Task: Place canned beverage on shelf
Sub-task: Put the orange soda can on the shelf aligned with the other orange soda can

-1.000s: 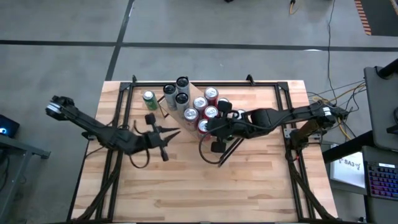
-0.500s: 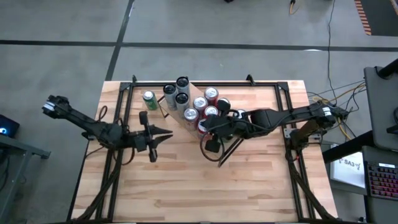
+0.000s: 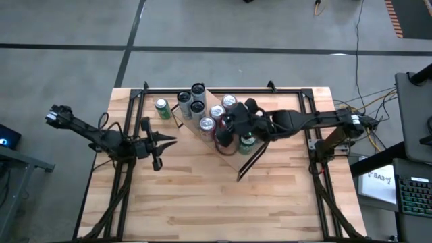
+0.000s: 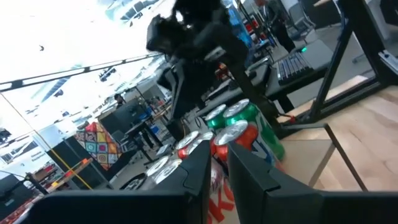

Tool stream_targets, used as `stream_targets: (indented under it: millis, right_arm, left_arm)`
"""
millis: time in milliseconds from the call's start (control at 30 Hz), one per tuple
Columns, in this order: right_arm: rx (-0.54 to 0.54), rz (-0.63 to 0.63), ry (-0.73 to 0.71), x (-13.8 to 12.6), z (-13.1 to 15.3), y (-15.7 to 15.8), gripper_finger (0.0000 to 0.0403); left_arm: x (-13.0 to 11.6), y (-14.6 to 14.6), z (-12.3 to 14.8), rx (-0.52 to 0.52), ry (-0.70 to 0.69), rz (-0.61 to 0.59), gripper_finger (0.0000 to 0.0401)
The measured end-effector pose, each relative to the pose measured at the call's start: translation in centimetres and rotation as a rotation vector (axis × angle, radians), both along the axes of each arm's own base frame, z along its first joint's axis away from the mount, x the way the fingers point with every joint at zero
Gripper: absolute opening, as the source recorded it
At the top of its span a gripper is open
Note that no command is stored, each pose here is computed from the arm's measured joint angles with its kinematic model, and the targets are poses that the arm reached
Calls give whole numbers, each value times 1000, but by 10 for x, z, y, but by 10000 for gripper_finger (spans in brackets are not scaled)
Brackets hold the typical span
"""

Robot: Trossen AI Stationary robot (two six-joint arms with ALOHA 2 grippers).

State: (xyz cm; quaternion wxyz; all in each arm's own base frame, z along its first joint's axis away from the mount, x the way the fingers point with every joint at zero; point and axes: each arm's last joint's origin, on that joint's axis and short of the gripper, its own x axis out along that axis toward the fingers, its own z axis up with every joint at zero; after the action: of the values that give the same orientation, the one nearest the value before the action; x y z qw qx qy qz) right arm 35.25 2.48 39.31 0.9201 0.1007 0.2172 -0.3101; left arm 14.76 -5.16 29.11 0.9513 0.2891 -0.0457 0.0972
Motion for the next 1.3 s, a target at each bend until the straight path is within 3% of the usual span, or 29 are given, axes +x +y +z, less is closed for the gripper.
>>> stream_targets:
  millis: [167,467,1300]
  right_arm:
    - [70,2,19,0,-3,-13,9]
    - [106,-57,187,-13,-17,-17,9]
    - [118,-16,243,-13,-28,-7,9]
  left_arm:
    - [-7,3,1,-9,-26,1,38]
    - [-9,4,2,-14,-36,1,38]
    - [-8,4,1,-16,-31,0,38]
